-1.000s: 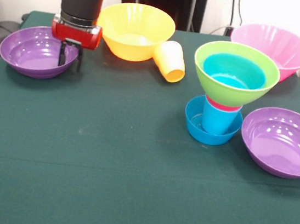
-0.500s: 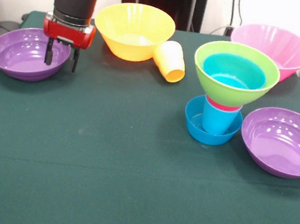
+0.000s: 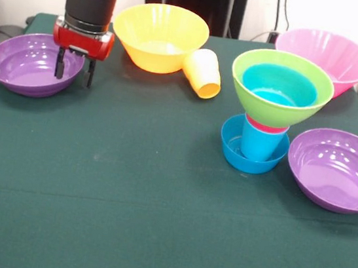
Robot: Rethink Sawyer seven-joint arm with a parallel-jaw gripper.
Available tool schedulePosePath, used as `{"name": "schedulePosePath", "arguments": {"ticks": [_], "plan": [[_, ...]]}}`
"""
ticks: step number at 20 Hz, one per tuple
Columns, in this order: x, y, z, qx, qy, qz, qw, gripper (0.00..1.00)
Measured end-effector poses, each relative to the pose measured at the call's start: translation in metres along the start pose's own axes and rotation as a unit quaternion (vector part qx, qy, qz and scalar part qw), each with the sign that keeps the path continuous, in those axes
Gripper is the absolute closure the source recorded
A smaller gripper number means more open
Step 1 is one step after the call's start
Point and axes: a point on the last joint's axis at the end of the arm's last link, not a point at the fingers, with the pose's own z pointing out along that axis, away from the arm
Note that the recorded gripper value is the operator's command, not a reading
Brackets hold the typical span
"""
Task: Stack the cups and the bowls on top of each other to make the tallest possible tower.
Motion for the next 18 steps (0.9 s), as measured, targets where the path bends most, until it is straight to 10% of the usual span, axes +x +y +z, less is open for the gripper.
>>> {"name": "schedulePosePath", "arguments": {"ticks": [14, 15, 18], "plan": [[-0.040, 0.008, -0.042, 0.021, -0.008, 0.000, 0.9998, 0.00], [-0.043, 0.008, -0.045, 0.023, -0.010, -0.001, 0.9997, 1.00], [-0.045, 0.007, -0.047, 0.024, -0.013, -0.002, 0.9996, 1.00]]}}
